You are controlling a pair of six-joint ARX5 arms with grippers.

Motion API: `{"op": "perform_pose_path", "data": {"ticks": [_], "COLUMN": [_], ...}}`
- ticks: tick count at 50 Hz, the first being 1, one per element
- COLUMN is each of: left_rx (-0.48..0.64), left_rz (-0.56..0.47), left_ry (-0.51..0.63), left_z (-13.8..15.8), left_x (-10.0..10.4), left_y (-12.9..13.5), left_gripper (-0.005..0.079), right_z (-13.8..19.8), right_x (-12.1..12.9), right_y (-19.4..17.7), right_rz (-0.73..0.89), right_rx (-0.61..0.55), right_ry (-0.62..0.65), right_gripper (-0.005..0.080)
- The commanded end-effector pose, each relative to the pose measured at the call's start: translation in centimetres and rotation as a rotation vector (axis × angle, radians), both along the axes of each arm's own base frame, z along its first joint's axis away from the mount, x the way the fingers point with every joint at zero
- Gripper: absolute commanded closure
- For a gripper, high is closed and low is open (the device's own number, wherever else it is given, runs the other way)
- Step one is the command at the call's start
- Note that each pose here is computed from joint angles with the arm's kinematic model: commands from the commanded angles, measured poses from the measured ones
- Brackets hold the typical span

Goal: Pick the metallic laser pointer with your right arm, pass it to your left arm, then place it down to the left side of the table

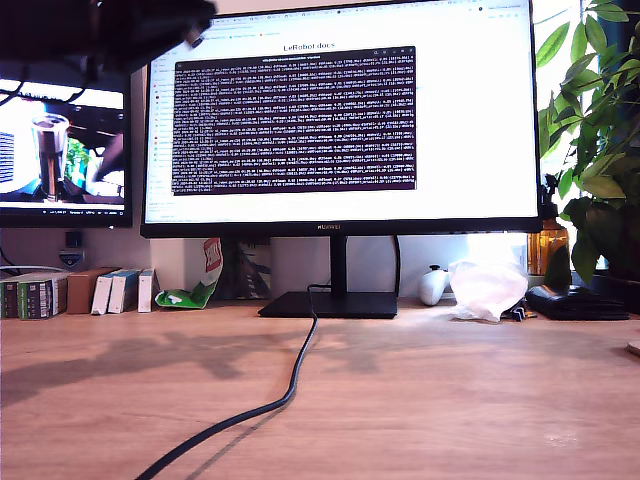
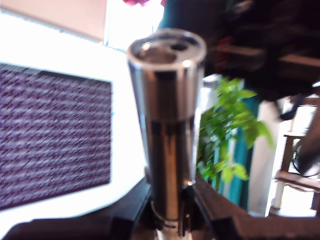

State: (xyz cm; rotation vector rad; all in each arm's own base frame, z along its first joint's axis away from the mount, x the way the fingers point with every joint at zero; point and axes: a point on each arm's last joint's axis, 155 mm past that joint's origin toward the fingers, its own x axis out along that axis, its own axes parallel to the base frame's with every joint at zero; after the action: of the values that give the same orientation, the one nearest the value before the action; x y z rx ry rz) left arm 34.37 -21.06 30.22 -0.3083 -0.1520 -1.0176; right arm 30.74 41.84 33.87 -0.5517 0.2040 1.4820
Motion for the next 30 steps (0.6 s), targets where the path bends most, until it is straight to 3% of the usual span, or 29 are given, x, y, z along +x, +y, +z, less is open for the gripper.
{"op": "perform_pose_path", "data": {"ticks": [1,11,21,30], "left_rx": [0.017,0.043,0.068,0.095], "left_rz": [0.016,0.029,0.031,0.021], "left_ry": [-0.017,-0.005,0.044,0.053], "left_z": [-0.1,-0.7,-1.9,-2.6], "left_x": [0.5,1.2,1.7,1.6], "left_y": [0.6,2.6,3.7,3.9], "left_gripper": [0.0767,0.0767,0.0766,0.0766], "right_z": [1.5,0.8,-0.4,-1.0], "right_x": [0.5,2.9,4.7,6.0], "right_y": [-1.2,-3.8,-6.6,-8.6], "right_rz": [-0.030,-0.109,-0.180,-0.247], "right_rx": [0.019,-0.006,-0.048,-0.066], "right_ry": [-0.018,0.025,0.075,0.130], "right_gripper": [0.0372,0.0425,0.0772,0.0762]}}
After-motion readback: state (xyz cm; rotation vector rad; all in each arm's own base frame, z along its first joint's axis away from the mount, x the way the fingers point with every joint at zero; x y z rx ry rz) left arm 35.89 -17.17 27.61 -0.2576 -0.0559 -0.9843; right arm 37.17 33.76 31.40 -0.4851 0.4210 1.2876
